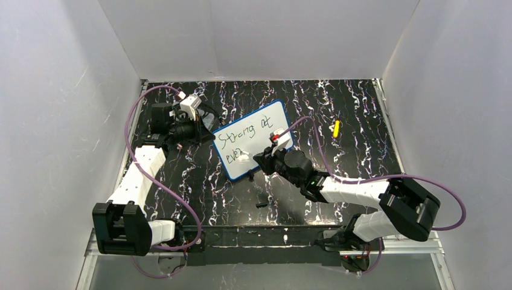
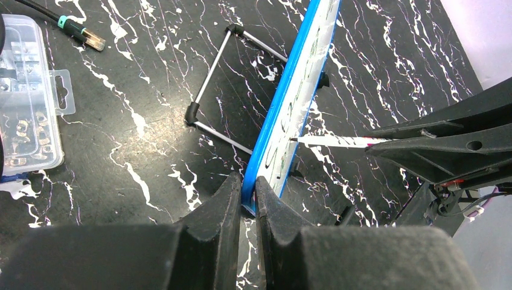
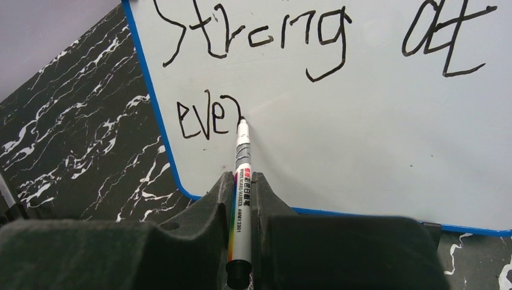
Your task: Write a sentence on the whiteboard
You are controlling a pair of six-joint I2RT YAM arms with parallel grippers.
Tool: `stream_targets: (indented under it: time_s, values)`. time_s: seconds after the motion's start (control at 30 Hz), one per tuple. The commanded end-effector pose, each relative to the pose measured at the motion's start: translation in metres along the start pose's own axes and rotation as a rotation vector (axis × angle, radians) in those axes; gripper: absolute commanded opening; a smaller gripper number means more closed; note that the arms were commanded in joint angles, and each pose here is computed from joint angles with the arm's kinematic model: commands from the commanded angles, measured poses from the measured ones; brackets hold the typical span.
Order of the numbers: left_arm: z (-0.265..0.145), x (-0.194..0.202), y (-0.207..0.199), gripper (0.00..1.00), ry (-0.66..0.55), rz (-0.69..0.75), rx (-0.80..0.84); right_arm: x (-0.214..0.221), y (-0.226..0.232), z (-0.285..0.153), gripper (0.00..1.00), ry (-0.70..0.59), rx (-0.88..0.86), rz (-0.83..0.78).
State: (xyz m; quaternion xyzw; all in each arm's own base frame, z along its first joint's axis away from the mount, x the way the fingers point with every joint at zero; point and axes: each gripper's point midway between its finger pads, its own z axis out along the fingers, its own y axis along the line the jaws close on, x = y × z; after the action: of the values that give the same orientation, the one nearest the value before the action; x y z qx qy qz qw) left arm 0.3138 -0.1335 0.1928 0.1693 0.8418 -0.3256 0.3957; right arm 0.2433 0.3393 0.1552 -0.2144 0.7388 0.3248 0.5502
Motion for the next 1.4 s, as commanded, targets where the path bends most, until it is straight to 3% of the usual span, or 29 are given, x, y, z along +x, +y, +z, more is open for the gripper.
stream_targets:
  time_s: [0.0, 0.4, 0.87, 1.37]
  values:
    - [-0.007, -0.004, -0.008, 0.0, -0.017, 0.026, 0.013, -0.032, -0.001, 0.004, 0.01, -0.106, 0.026, 0.007]
    - [-0.007, -0.004, -0.008, 0.0, -0.017, 0.026, 0.013, -0.016, -0.011, -0.008, 0.01, -0.07, 0.059, 0.019]
    - [-0.007, -0.004, -0.009, 0.0, -0.017, 0.026, 0.015, -0.048, 0.007, -0.005, 0.01, -0.151, -0.018, 0.007]
    - [-0.007, -0.004, -0.008, 0.0, -0.016, 0.026, 0.014, -0.024, -0.009, 0.001, 0.01, -0.116, 0.047, -0.015]
